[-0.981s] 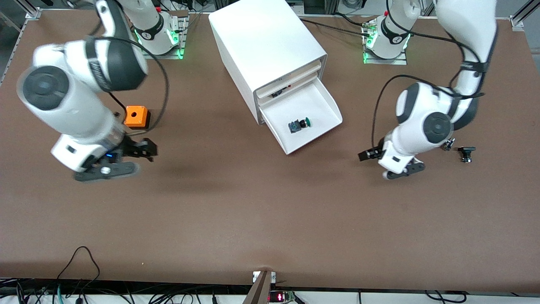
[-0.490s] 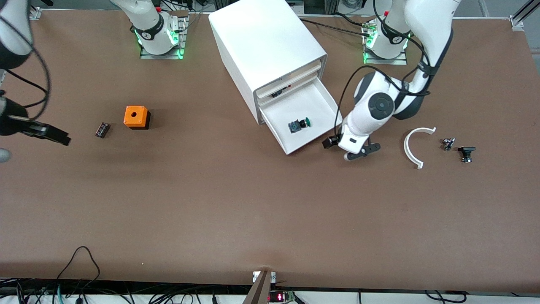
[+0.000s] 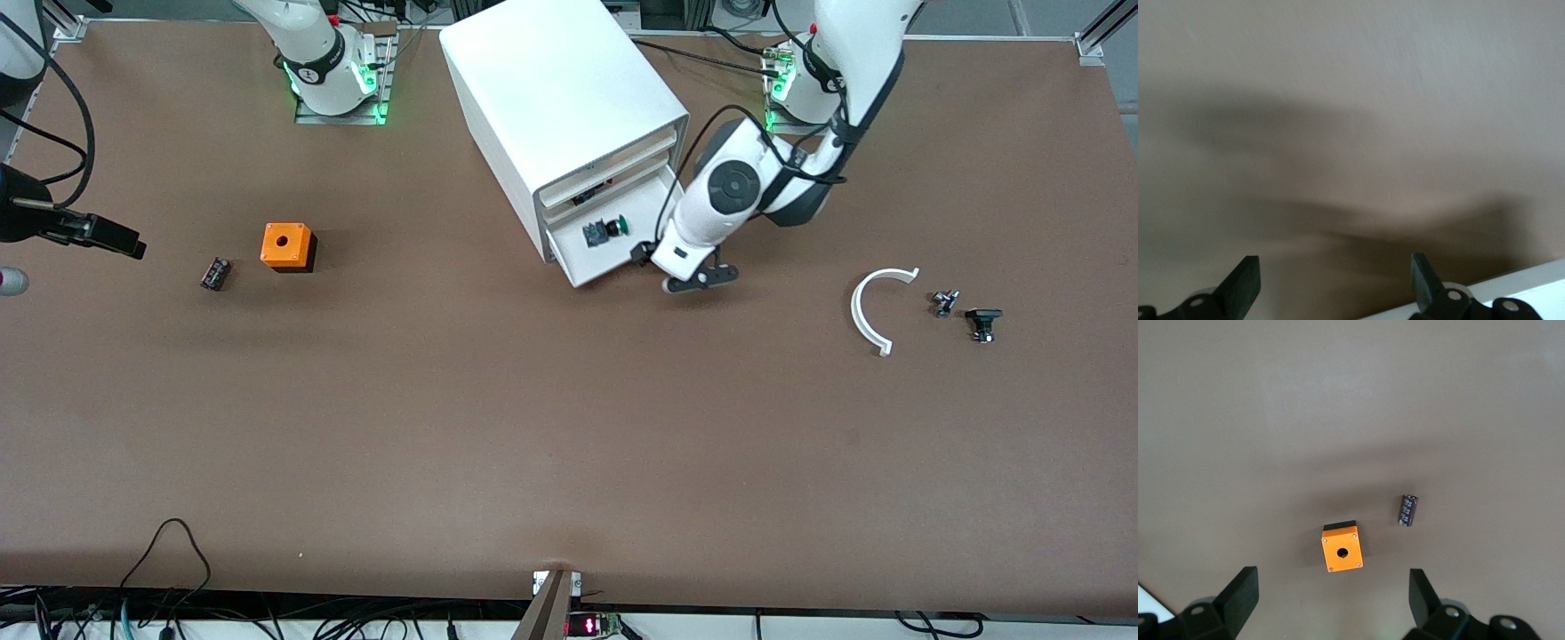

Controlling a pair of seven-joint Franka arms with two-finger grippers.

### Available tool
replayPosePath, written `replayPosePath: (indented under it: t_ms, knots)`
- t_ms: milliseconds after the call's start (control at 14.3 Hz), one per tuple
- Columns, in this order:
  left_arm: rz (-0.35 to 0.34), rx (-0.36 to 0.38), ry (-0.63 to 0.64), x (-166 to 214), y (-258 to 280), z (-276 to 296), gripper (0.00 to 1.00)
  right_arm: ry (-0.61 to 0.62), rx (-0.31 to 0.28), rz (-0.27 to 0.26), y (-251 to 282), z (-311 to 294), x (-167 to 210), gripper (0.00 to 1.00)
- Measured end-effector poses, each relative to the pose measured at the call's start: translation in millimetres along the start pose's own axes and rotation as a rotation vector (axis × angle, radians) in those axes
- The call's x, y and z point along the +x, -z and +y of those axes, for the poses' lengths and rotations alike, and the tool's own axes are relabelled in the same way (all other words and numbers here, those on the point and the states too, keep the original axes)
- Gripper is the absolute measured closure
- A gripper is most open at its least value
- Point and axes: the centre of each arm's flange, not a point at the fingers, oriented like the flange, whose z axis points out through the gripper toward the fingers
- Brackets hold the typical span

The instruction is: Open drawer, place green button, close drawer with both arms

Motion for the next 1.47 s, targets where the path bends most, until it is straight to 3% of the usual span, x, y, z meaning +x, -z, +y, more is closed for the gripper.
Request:
replayPosePath:
  t_ms: [210,561,771,1051,1331,1471]
  knots:
    - [-0.026,0.010,-0.021,-37,-4,20,0.00,0.040,0.004,0.019,-9,1,-4,0.00]
    - [-0.023,0.020,-0.035,-45,9,23,0.00,0.082,0.013,0.057,-14,4,-29,0.00]
    - [0.041,-0.017,0.018,12,59,1,0.00,0.122,0.014,0.055,-13,7,-37,0.00]
    - [0.126,-0.026,0.063,112,185,-68,0.00,0.078,0.016,0.057,-12,9,-37,0.00]
    - [0.240,-0.036,0.079,142,297,-139,0.00,0.069,0.017,0.060,-11,13,-37,0.00]
    - [0.236,-0.001,0.025,136,347,-184,0.00,0.062,0.018,0.062,-11,16,-36,0.00]
